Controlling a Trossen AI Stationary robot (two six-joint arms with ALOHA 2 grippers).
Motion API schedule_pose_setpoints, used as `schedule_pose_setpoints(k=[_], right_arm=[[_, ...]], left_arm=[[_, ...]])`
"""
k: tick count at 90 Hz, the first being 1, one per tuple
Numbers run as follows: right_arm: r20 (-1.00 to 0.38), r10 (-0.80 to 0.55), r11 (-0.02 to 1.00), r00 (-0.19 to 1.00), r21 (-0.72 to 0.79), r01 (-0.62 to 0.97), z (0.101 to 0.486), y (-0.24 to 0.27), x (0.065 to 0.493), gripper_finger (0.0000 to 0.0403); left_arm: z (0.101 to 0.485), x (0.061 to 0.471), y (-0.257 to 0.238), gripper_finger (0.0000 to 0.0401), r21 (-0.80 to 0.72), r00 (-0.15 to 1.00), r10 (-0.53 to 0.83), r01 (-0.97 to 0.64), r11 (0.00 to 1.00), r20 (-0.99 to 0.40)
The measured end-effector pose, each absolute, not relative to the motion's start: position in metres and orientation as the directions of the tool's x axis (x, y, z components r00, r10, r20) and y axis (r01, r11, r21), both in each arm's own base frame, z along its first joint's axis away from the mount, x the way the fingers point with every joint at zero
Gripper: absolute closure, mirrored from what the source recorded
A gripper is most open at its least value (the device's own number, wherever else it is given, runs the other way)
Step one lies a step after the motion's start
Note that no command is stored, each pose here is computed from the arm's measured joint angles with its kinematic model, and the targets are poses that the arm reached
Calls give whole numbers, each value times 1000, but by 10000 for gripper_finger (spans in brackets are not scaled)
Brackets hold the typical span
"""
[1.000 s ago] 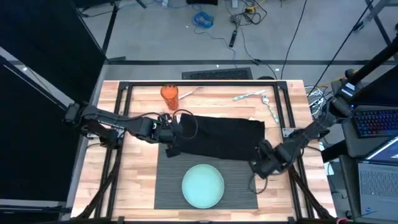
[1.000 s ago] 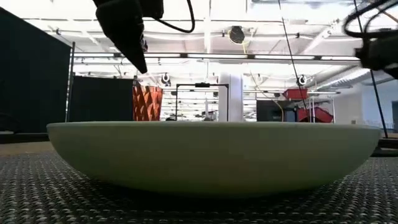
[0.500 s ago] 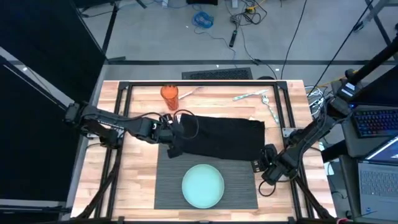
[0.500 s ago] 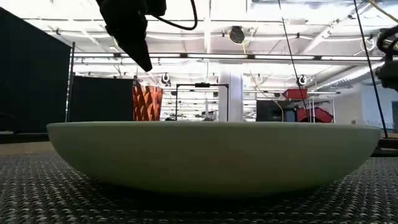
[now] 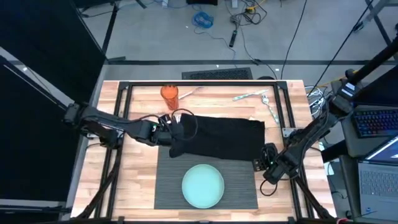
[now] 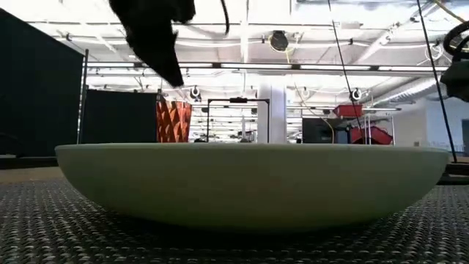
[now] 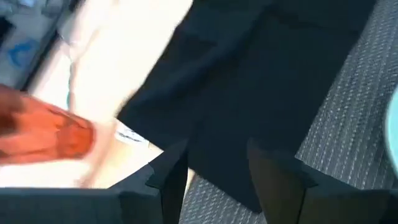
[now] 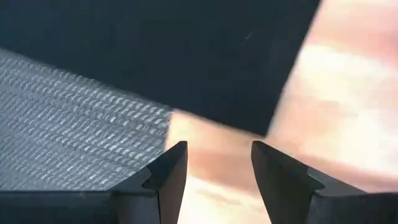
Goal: Set table place
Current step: Fold the black napkin
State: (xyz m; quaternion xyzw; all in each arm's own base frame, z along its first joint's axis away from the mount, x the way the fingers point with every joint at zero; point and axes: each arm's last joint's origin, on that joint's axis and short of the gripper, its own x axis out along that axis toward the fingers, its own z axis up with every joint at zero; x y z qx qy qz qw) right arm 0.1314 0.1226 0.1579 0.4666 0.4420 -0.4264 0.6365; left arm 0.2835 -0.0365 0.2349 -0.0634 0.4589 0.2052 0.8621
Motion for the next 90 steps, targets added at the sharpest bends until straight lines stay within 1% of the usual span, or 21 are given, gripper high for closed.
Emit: schedule_pose_setpoints(k=[10, 14, 20, 30, 42, 47, 64, 69, 74, 79, 84, 90], right_arm=[[-958, -157, 213, 238, 202, 956, 159, 122, 129, 239], [-951, -165, 214, 260, 223, 951, 159, 122, 130, 239], [-940, -178, 220, 292, 251, 943, 162, 120, 130, 239], [-911, -198, 231, 361, 314, 921, 168, 118, 130, 239], [-859, -249, 266, 447, 383, 884, 177, 111, 130, 239], [-854, -262, 274, 449, 380, 884, 180, 108, 129, 238], [-860, -311, 301, 404, 313, 901, 183, 96, 126, 238], [-860, -321, 309, 396, 300, 903, 183, 94, 126, 238], [-861, -331, 315, 386, 285, 905, 184, 91, 125, 238], [-859, -343, 309, 379, 278, 909, 186, 87, 125, 238], [-852, -370, 302, 370, 266, 916, 188, 81, 124, 238], [-827, -409, 288, 385, 283, 915, 193, 72, 125, 238]], left_arm=[[211, 282, -34, 250, -29, 531, 247, -457, 889, -811], [204, 280, -33, 250, -55, 533, 238, -477, 877, -812], [193, 274, -31, 250, -73, 506, 234, -516, 854, -830], [183, 268, -32, 250, -124, 482, 216, -578, 806, -849], [179, 268, -37, 250, -218, 532, 177, -596, 773, -828], [176, 267, -37, 251, -254, 545, 156, -600, 758, -824], [163, 261, -36, 251, -280, 530, 159, -651, 705, -833], [167, 265, -37, 251, -305, 565, 151, -630, 714, -811], [182, 278, -42, 251, -364, 662, 131, -555, 748, -738], [206, 294, -46, 251, -404, 756, 120, -468, 786, -643], [228, 304, -48, 251, -387, 808, 127, -406, 828, -575], [245, 320, -50, 251, -332, 834, 140, -358, 873, -534]])
